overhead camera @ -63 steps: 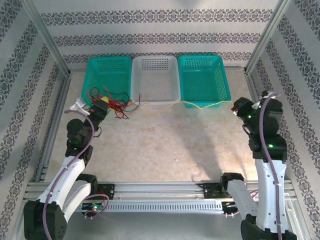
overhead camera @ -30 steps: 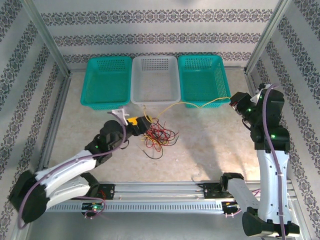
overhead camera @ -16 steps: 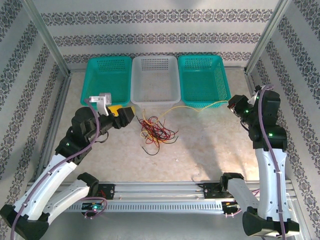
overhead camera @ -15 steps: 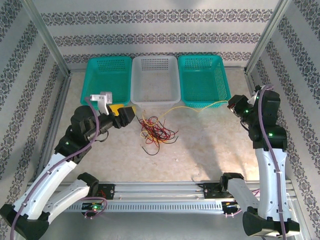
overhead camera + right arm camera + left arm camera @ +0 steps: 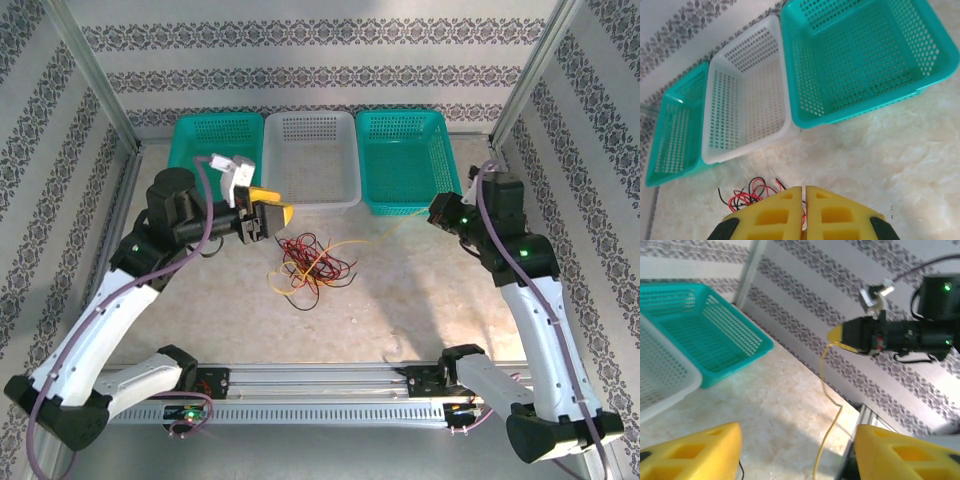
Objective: Untangle the cables
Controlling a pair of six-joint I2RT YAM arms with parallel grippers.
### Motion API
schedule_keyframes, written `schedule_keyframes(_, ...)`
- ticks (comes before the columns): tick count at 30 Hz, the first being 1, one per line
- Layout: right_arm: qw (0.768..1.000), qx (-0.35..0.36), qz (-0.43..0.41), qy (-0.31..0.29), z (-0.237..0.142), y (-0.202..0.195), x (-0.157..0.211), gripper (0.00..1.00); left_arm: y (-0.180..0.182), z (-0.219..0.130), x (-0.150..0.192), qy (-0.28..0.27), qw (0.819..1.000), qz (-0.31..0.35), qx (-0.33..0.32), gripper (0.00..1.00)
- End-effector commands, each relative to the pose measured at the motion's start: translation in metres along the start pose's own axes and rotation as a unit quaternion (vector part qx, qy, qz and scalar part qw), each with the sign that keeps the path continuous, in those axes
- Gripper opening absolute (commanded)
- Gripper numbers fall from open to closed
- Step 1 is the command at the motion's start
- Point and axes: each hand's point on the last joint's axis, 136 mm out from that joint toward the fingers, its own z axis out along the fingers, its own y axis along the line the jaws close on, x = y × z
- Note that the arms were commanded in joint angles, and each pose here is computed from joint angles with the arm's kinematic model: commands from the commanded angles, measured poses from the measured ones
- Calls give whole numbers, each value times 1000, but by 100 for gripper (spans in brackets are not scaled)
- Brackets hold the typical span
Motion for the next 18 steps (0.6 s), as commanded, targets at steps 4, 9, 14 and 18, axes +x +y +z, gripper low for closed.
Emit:
schedule_keyframes(4,998,10,-54,-10,6,23,-5,0,-16,35,35,94,992,-5,81,58)
schedule_keyframes(9,998,-2,-59,-8,13,38,-8,0,-27,55,56,134,983,-16,124,58)
schedule_keyframes(14,998,-8,-65,-6,19,47,-9,0,-38,60,62,138,977,-29,159,57)
schedule_keyframes(18,998,-12,-66,-5,22,51,-9,0,-34,62,71,148,976,-33,155,57)
